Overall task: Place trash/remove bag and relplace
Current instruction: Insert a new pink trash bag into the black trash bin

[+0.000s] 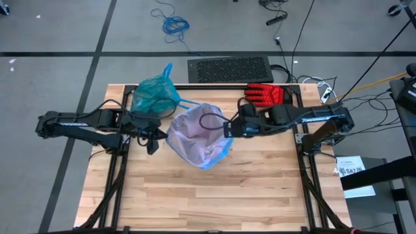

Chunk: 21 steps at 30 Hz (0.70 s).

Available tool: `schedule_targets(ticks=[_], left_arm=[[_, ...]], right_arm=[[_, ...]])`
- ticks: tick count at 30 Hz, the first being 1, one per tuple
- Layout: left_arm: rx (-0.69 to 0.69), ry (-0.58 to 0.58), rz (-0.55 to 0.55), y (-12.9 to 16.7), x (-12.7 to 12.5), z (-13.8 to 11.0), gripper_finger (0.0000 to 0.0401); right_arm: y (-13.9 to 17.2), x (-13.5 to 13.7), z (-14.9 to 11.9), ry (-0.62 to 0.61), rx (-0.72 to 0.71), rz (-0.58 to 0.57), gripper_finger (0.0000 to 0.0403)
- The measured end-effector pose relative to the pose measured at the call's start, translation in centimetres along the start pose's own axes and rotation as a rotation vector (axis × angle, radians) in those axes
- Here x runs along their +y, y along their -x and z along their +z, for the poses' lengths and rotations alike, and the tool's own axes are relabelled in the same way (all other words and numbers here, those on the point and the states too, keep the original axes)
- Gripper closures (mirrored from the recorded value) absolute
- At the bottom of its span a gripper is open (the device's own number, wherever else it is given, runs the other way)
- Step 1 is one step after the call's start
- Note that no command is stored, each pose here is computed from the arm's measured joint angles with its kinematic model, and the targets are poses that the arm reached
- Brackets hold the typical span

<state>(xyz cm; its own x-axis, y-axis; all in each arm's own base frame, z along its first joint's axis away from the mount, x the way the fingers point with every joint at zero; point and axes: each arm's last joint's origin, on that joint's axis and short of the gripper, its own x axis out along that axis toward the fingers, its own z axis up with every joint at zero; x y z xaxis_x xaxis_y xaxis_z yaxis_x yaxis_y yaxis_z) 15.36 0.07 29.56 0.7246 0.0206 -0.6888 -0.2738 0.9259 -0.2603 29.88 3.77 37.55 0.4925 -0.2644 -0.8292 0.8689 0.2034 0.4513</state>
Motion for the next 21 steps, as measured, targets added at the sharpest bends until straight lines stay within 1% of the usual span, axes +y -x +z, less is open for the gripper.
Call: schedule_targets(ticks=[2,4,7,9,11,15,16,21], left_arm=[[-0.019,0.000,0.002,0.0,0.0,0.2,0.0401],[-0.029,0.001,0.002,0.0,-0.1,0.2,0.0401],[-0.034,0.004,0.004,0.0,0.0,0.3,0.0401],[-0.053,0.009,0.003,0.0,0.0,0.5,0.0401],[-0.079,0.018,0.003,0.0,0.1,0.8,0.0401],[-0.115,0.033,0.008,0.4,0.3,1.4,0.0401],[-0.130,0.037,0.008,0.6,0.3,1.7,0.0401],[-0.206,0.056,0.004,1.2,0.4,2.7,0.0401]], right_arm=[[-0.4,-0.1,0.5,-0.015,-0.006,-0.014,0.0224],[-0.9,-0.3,0.9,-0.012,-0.006,-0.021,0.0223],[-1.9,-0.4,1.0,-0.009,0.006,-0.024,0.0240],[-2.6,-0.6,0.9,-0.001,0.017,-0.030,0.0261],[-3.4,-0.9,0.5,0.000,0.032,-0.038,0.0291],[-4.5,-1.5,-0.3,-0.004,0.041,-0.068,0.0378],[-4.5,-1.5,-0.5,0.000,0.039,-0.070,0.0390],[-4.4,-1.4,-0.7,-0.019,0.020,-0.067,0.0398]])
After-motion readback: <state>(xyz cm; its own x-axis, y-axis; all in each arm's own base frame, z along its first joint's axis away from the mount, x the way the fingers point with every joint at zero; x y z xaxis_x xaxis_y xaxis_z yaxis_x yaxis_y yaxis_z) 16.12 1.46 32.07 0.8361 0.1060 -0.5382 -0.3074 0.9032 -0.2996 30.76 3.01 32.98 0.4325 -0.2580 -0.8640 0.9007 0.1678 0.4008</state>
